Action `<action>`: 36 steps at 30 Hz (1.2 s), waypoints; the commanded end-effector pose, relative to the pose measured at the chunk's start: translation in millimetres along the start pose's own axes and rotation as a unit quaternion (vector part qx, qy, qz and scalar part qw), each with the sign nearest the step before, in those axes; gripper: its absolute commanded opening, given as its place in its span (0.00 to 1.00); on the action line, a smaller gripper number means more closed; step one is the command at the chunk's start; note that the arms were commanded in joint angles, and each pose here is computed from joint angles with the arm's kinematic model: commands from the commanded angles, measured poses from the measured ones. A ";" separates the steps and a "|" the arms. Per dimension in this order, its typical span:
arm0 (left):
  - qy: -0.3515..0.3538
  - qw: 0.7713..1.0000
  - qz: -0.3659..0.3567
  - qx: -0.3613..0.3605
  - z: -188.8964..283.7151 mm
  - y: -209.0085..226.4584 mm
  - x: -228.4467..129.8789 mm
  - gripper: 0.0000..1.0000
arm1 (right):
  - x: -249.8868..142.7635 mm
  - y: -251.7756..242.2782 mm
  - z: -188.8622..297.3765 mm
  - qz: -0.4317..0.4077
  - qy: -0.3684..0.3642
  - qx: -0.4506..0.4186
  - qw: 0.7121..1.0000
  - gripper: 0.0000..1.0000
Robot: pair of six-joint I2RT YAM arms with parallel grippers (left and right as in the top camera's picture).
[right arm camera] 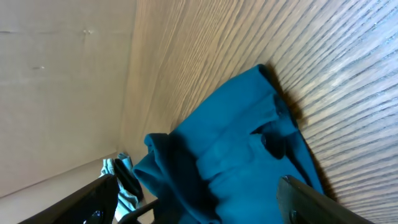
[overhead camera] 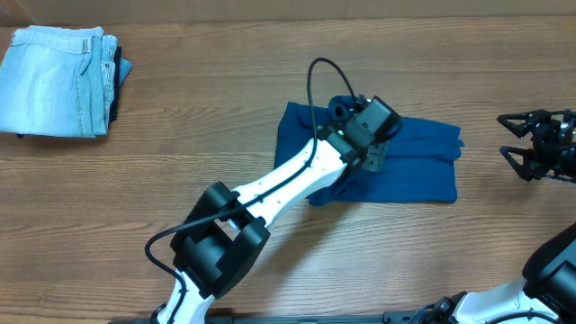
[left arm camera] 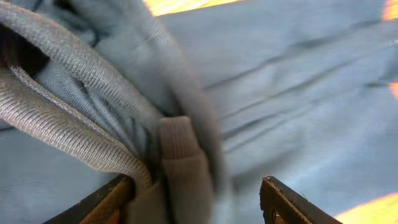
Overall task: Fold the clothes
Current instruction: 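Fold the left end over onto the strip's right half with the left gripper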
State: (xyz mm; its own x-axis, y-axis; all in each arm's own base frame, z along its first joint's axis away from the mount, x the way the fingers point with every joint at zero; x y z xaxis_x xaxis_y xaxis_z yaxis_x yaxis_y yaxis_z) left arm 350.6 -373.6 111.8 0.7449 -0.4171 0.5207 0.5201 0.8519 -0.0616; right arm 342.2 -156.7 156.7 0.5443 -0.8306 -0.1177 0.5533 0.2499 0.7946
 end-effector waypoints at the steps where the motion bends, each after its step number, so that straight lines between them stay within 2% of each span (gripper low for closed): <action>1: -0.025 0.999 -0.017 -0.027 11.9 -27.0 15.7 0.67 | -0.9 1.7 -0.1 0.000 0.004 0.010 1.000 0.85; 10: -0.055 0.997 -0.030 -0.052 26.0 -40.2 36.9 0.70 | -0.9 1.7 -0.1 0.000 0.004 0.010 1.000 0.85; 16: -0.011 0.998 -0.055 -0.032 47.6 -32.1 32.9 0.70 | -1.6 1.4 -0.1 -0.001 0.005 0.009 1.000 0.85; 20: 0.062 0.995 -0.079 -0.010 71.2 -17.0 14.5 0.69 | -1.4 1.4 -0.1 -0.001 0.004 0.009 1.000 0.85; 25: 0.135 0.987 -0.085 -0.002 75.3 -9.6 -16.0 0.72 | -1.4 1.4 -0.1 0.001 0.004 0.009 1.000 0.85; 30: 0.158 0.983 -0.096 -0.014 56.8 -16.0 -38.0 0.69 | -0.9 1.6 -0.1 0.003 0.003 0.010 1.000 0.85; 36: 0.174 0.968 -0.161 -0.083 33.6 -29.7 -64.1 0.75 | -0.9 1.6 -0.1 0.002 0.004 0.010 1.000 0.85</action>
State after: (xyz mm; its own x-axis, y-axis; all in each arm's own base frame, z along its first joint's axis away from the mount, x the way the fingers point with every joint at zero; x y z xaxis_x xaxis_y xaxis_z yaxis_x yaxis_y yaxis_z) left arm 289.6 -354.6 125.5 0.7110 -0.6609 0.2401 0.6871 0.7256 -0.0375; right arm 342.2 -156.6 156.8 0.5445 -0.8303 -0.1184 0.5528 0.2492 0.7952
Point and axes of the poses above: each gripper's point midway between its finger pads, its own z axis back along the fingers, its own y axis along the line the jaws close on, x = y × z, the point moved 3 cm from there along z, back along the fingers, and after that the axes turned 10 degrees about -z, right-handed, at the moved point
